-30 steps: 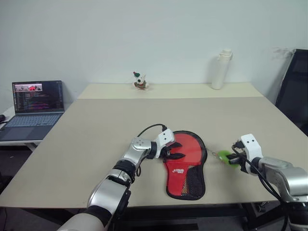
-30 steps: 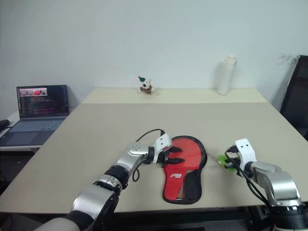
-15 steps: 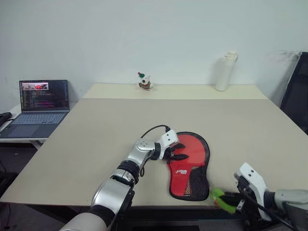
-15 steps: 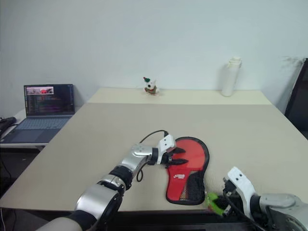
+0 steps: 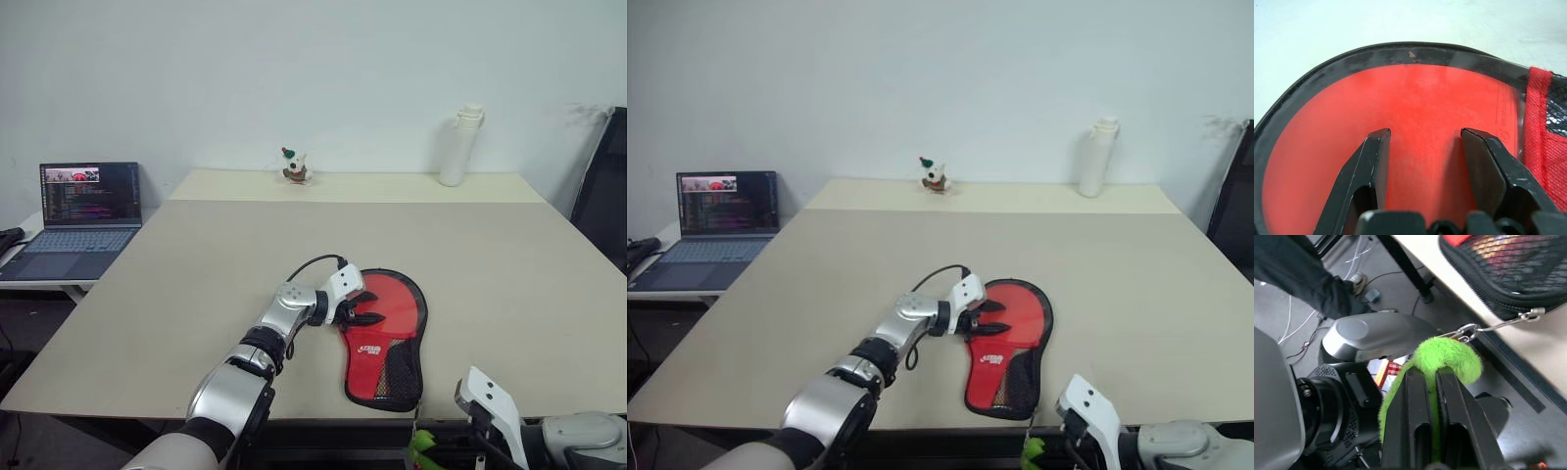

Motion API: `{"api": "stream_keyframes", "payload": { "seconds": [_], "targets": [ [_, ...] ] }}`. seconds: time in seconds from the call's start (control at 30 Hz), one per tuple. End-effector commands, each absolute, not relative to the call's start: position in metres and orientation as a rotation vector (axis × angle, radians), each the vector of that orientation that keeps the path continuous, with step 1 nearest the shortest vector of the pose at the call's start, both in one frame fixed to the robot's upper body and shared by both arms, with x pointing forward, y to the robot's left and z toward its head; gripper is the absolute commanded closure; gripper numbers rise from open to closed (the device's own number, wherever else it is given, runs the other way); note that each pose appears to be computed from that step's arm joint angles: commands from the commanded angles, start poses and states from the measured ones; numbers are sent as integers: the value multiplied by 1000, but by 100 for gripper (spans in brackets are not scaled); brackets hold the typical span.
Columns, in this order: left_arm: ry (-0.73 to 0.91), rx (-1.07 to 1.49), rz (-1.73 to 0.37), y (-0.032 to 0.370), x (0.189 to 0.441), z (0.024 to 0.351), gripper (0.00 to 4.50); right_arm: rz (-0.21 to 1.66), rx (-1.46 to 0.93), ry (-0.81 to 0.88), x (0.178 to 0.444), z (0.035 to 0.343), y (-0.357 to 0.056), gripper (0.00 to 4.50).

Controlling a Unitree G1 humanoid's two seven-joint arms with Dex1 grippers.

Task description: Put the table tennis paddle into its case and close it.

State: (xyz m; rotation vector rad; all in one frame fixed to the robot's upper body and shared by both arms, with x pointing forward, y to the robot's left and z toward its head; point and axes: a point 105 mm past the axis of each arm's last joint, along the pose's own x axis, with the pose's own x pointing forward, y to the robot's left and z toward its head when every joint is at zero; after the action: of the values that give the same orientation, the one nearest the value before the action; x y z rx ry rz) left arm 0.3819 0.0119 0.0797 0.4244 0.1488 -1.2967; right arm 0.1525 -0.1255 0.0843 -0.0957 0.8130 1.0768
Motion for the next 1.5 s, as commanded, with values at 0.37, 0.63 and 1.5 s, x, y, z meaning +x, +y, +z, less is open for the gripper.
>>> {"api": "stream_keyframes", "payload": {
  "seconds": [0.37,0.63,1.5],
  "targets": [
    [246,461,-1317,12,371,52,201,1155,-91,821,144,83,-122,376],
    [225,403,-1327,3,370,58,201,1079,-99,768,165,97,-136,205],
    [14,305,-980,133,327,136,201,920,-216,185,357,172,-186,205]
  ]
}}
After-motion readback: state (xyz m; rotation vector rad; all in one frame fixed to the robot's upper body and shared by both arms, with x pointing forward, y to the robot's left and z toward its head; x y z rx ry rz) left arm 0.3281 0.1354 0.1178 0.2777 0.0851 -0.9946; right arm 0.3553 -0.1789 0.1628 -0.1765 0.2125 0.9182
